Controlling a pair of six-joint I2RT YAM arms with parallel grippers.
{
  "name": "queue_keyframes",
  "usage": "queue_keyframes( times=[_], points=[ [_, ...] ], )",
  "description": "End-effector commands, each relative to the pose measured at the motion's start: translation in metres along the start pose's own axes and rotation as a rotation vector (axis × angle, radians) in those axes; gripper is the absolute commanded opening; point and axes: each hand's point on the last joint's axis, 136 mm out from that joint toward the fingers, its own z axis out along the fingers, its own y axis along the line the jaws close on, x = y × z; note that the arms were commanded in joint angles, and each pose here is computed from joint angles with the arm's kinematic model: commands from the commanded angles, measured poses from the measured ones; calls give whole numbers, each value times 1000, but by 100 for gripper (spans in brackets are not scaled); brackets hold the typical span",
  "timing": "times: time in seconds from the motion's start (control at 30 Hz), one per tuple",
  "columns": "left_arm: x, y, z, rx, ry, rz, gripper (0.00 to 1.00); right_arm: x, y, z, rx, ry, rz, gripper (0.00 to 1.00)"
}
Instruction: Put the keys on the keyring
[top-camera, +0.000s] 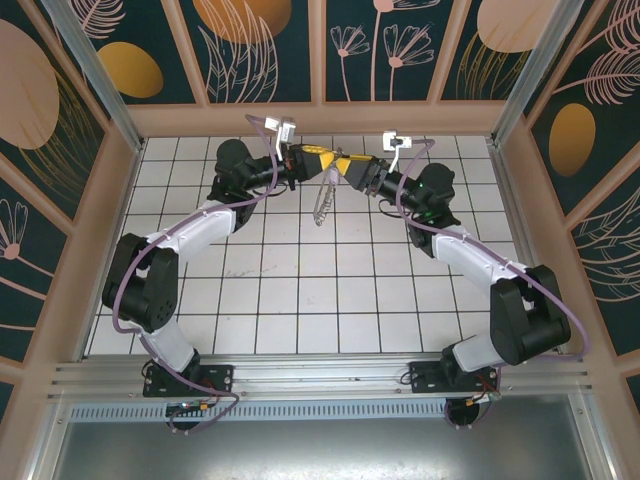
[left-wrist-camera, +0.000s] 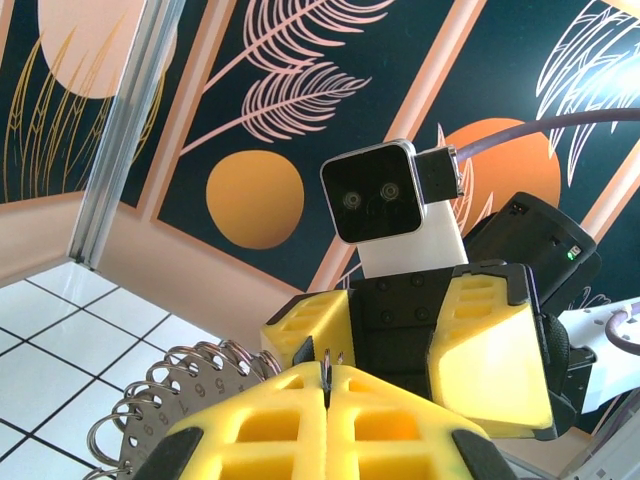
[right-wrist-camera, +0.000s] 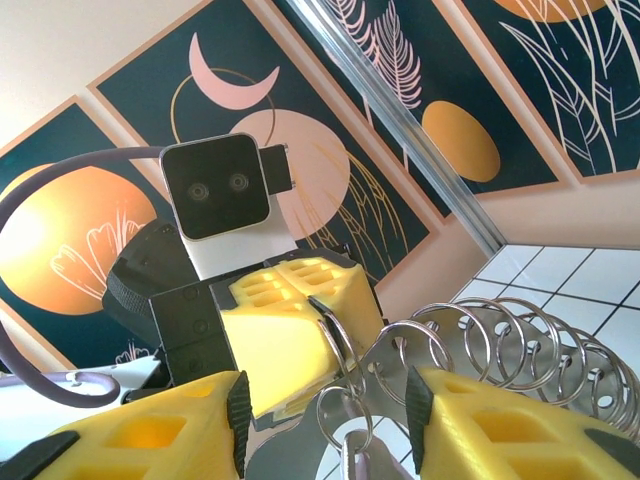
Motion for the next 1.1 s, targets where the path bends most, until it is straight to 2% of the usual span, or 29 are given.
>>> queue_keyframes(
  times=[0.0, 0.33, 1.07],
  points=[
    [-22, -23, 3, 46, -29, 90, 0, -15, 28, 3, -79, -28, -70, 46],
    [-21, -24, 3, 45, -28, 87, 0, -24, 34, -11, -28, -61, -104, 46],
    [-22, -27, 6, 61, -25, 83, 0, -23, 28, 6, -69, -36, -72, 43]
  ],
)
